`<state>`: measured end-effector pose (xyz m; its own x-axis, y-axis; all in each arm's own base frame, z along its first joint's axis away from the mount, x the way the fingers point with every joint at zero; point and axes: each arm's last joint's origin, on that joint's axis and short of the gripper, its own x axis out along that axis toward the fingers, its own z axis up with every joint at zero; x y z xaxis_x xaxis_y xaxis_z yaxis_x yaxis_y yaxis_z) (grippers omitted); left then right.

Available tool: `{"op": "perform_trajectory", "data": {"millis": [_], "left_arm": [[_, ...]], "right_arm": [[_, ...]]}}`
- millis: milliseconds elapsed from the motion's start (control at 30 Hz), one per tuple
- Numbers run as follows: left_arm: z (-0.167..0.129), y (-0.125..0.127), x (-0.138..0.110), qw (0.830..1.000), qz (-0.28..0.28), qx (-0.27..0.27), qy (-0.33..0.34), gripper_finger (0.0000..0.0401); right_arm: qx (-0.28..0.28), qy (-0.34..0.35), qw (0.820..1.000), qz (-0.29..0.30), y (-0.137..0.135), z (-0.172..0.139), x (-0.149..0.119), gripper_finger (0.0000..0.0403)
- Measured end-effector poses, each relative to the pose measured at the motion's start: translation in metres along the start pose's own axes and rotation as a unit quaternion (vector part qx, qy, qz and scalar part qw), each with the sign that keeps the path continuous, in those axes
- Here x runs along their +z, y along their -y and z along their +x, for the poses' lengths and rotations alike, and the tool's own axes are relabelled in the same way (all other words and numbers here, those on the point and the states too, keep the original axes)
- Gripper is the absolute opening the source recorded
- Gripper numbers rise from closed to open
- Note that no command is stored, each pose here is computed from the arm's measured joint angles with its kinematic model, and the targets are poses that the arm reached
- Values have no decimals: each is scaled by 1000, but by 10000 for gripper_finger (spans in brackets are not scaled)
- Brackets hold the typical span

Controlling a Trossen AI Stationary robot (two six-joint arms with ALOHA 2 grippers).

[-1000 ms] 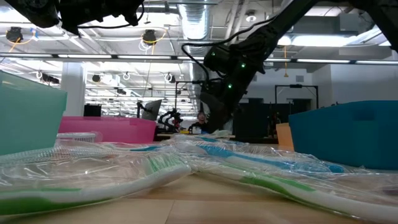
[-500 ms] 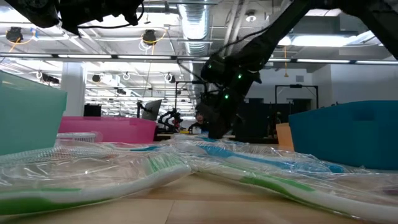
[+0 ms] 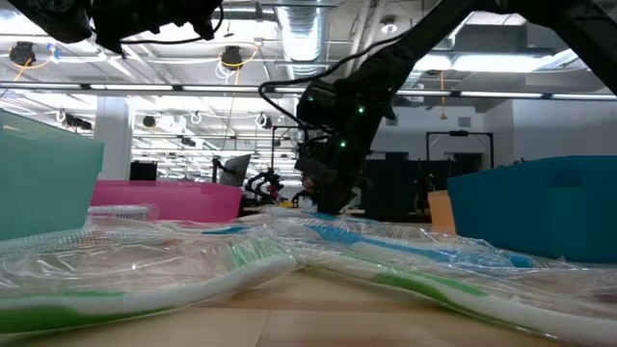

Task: Pick & Place Toothbrushes
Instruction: Put the orange toothbrush into the orange bin

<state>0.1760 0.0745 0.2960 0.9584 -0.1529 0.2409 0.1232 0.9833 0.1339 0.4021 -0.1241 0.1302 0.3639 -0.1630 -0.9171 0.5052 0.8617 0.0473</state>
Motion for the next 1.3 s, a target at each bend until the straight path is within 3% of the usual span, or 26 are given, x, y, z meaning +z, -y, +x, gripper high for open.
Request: {"op": "perform_trajectory", "data": {"millis": [233,567,933,1067,1300], "left_arm": [[0,0,0,1000,-8,0,-1,72],[0,0,0,1000,-8,0,0,72],[0,0,0,1000,-7,0,1,72],[0,0,0,1000,-7,0,1,72],[0,0,0,1000,-9,0,1,72]], "right_arm": [[-27,14,1000,4,-18,-9,-3,1],[-20,25,999,-15,-33,-11,-4,1],[2,45,994,-104,-66,-34,8,1],[-19,54,993,-107,-64,-34,10,1],[-59,62,995,-57,-42,-32,18,1]]}}
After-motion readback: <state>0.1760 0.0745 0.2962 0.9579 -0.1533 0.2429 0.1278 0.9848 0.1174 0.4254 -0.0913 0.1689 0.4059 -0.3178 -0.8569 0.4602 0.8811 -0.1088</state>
